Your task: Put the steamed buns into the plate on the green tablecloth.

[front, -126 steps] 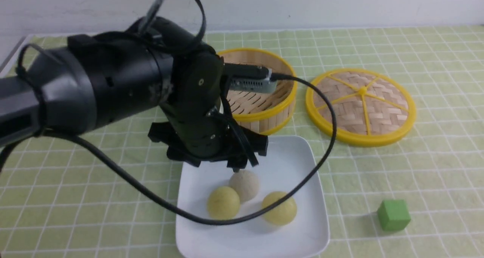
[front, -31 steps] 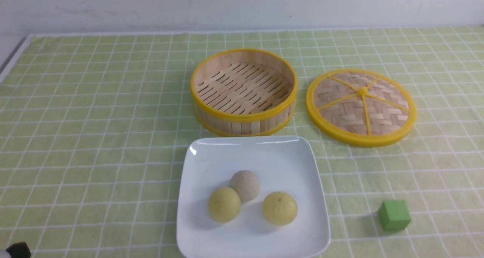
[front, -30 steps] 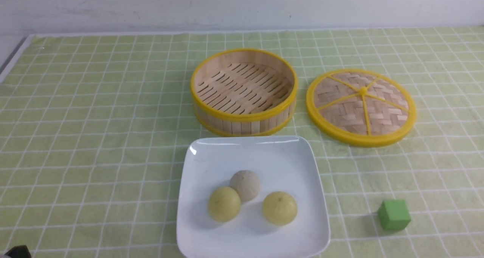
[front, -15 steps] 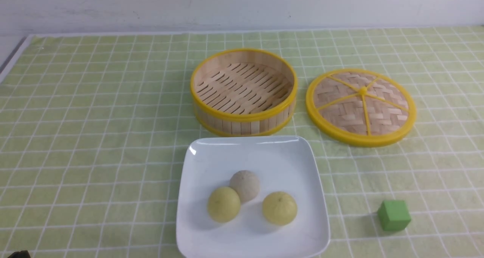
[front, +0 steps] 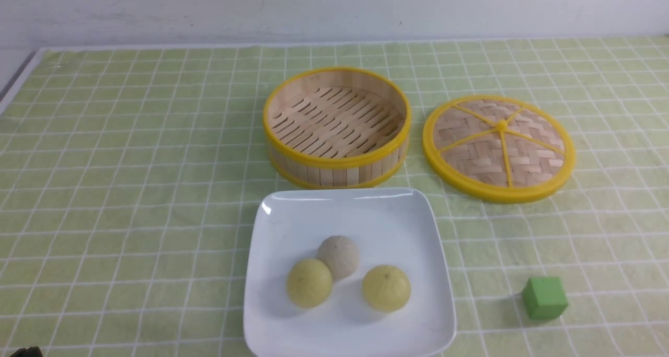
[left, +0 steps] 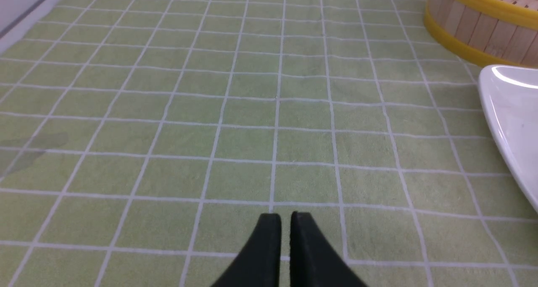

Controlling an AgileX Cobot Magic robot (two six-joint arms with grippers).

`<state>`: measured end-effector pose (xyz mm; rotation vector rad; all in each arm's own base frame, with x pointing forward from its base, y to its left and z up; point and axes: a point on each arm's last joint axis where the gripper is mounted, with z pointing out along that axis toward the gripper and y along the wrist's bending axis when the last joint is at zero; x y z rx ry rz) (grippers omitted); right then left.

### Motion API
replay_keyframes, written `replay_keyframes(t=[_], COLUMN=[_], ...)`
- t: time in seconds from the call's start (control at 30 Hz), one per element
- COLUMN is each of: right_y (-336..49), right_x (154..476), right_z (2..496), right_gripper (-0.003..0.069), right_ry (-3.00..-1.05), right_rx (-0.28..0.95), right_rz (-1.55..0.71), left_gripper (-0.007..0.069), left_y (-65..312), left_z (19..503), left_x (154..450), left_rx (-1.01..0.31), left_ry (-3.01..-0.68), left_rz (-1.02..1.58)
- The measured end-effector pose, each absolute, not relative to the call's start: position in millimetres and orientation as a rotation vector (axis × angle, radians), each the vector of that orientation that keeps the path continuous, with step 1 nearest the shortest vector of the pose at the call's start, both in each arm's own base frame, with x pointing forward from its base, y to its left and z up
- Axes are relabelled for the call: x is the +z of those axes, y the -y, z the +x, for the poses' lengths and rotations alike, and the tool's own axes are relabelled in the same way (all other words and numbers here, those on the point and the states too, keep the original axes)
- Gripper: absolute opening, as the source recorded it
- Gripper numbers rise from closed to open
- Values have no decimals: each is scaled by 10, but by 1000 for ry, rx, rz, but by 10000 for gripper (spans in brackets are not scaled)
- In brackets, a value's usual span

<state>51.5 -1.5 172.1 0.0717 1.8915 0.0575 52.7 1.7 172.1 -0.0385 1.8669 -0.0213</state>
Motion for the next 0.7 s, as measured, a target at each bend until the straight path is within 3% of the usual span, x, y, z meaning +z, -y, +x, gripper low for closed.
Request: replay_keyframes(t=[0.7], right_y=[17], right_x=[1721], right_z=[515], right_gripper=[116], right_ry=[-1891], right_rx=[54], right_rz=[76], left_gripper=[74], left_y=[-22], left_z=[527], left_x=[1720], left_rx=[-6], left_ry=[-1868], left_rz=[-29])
